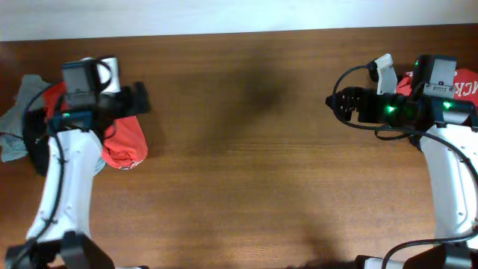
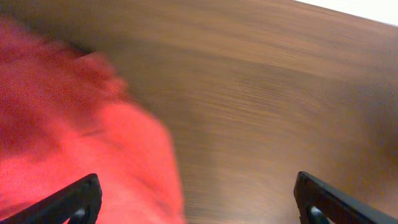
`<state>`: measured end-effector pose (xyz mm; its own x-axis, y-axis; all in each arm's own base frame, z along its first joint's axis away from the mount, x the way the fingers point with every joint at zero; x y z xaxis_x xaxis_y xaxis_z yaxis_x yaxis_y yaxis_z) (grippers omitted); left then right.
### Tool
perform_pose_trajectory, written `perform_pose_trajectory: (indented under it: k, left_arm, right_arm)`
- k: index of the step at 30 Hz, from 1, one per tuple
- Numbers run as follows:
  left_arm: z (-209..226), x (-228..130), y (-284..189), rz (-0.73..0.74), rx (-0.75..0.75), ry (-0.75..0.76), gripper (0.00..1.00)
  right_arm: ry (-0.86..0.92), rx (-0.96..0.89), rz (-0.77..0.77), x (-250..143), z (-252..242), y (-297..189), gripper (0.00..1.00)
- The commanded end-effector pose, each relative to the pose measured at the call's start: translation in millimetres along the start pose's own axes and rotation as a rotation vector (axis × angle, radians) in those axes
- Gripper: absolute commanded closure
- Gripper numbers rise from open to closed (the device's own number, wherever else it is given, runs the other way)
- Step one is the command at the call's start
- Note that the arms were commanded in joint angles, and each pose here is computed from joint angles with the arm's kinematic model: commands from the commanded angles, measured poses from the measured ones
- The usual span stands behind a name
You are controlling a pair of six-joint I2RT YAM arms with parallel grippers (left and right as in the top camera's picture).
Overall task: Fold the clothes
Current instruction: 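Reach the left gripper to the red-orange t-shirt on the left pile and grasp it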
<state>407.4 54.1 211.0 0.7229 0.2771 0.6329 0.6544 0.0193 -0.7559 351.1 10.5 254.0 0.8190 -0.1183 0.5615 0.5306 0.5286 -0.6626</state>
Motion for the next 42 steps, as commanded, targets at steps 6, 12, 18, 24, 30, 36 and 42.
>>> perform_pose_trajectory:
  k: [6,12,18,24,30,36,42]
  left_arm:
    - [88.2,10.7,-5.3,-0.052,0.217,-0.307,0.07]
    - [112.0,7.7,8.2,-0.043,0.260,-0.343,0.07]
    - [122.2,1.2,32.6,-0.016,0.269,-0.354,0.16]
    - [119.4,5.7,43.3,-0.032,0.225,-0.357,0.81]
    - [92.3,28.7,36.3,-0.064,0.027,-0.345,0.99]
    - [20.8,102.0,-38.1,-0.247,-0.287,-0.218,0.99]
    - [-71.5,146.7,-141.2,-0.463,-0.458,-0.032,0.99]
  right_arm:
    - [-0.035,-0.055,-0.013,5.6,-2.1,-3.9,0.01]
    - [-0.010,-0.067,0.021,-1.9,-3.8,-3.6,0.01]
    - [0.002,-0.111,0.042,-6.4,-9.6,-4.2,0.01]
    - [-0.001,-0.112,0.038,-5.5,-9.7,-4.2,0.01]
    - [-0.001,-0.112,0.037,-5.4,-9.7,-4.2,0.01]
    - [-0.001,-0.111,0.037,-5.3,-9.6,-4.2,0.01]
    - [0.004,-0.098,0.042,-6.6,-7.8,-4.1,0.00]
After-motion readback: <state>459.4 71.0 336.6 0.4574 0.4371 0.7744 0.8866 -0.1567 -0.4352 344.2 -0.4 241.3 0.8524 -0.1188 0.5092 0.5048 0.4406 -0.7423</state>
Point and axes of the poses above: each gripper's point midway between its finger pads, its own y axis out along the fingers, its own z axis along the line the jaws close on, x = y × z, the point moved 4 cm from there along -y, back along the fingers, and after that the axes turned 2 degrees about -y, right-handed, at the moved point
